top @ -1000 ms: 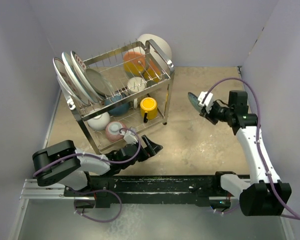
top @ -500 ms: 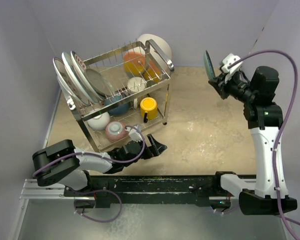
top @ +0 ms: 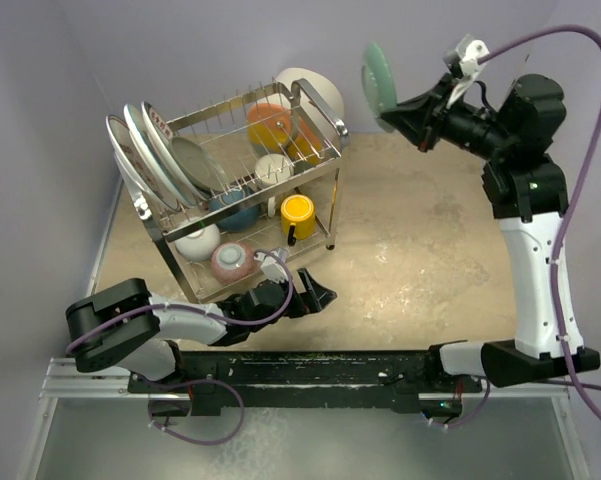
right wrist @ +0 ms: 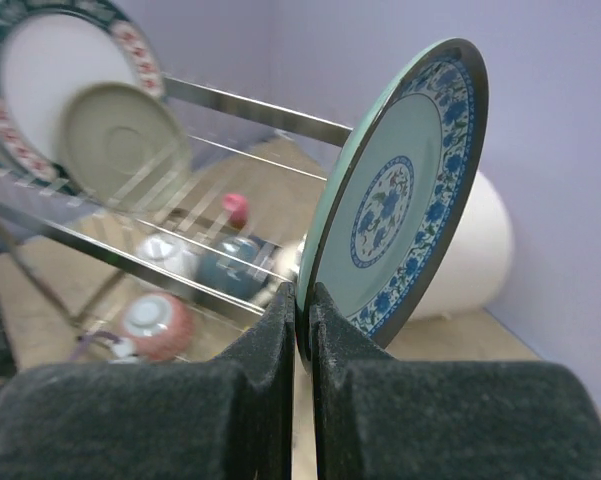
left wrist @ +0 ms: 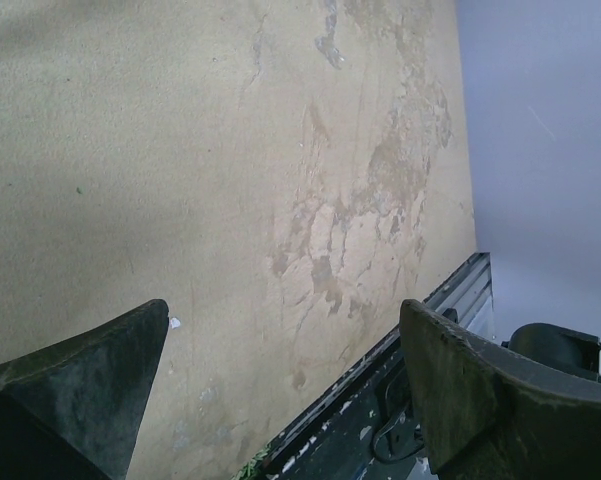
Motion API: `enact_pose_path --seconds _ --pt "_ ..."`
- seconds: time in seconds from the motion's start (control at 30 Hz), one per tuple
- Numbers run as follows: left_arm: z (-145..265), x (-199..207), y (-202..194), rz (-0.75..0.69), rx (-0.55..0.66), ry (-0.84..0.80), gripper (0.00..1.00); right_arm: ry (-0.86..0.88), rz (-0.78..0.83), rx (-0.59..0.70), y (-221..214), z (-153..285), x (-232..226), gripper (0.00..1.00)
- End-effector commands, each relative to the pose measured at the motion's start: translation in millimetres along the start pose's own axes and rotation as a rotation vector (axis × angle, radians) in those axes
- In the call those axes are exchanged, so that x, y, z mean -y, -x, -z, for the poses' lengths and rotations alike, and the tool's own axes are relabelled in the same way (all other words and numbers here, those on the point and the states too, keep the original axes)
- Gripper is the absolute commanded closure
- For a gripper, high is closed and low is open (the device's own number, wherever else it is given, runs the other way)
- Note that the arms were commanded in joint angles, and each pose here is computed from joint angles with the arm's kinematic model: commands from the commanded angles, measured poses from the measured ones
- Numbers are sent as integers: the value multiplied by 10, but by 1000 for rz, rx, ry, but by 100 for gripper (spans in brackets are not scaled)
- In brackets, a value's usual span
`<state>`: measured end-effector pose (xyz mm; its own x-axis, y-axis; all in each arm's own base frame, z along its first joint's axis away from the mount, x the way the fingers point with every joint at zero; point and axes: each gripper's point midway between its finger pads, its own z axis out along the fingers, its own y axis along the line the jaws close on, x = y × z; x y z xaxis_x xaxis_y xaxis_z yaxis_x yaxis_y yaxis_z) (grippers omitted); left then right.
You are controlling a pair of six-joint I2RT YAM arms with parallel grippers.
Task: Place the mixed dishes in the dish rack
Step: Insert the plate into the dish rack.
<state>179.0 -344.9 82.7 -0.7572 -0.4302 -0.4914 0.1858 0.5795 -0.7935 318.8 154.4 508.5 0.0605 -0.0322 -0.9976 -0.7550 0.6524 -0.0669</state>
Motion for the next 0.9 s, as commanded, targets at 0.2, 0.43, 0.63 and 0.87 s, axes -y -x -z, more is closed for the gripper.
enact_pose_path --seconds 0.2,0.43,0.63,0.87 --pt "-54 204 90 -22 22 -45 1 255 -120 138 564 -416 -686 100" --pt "-76 220 80 -28 13 -38 1 346 -151 196 848 -602 -925 100" --pt "-91 227 78 -30 7 -27 1 449 -244 182 803 -948 -1338 100" --pt "-101 239 77 -26 3 -22 1 464 -285 121 530 -1395 -1727 100"
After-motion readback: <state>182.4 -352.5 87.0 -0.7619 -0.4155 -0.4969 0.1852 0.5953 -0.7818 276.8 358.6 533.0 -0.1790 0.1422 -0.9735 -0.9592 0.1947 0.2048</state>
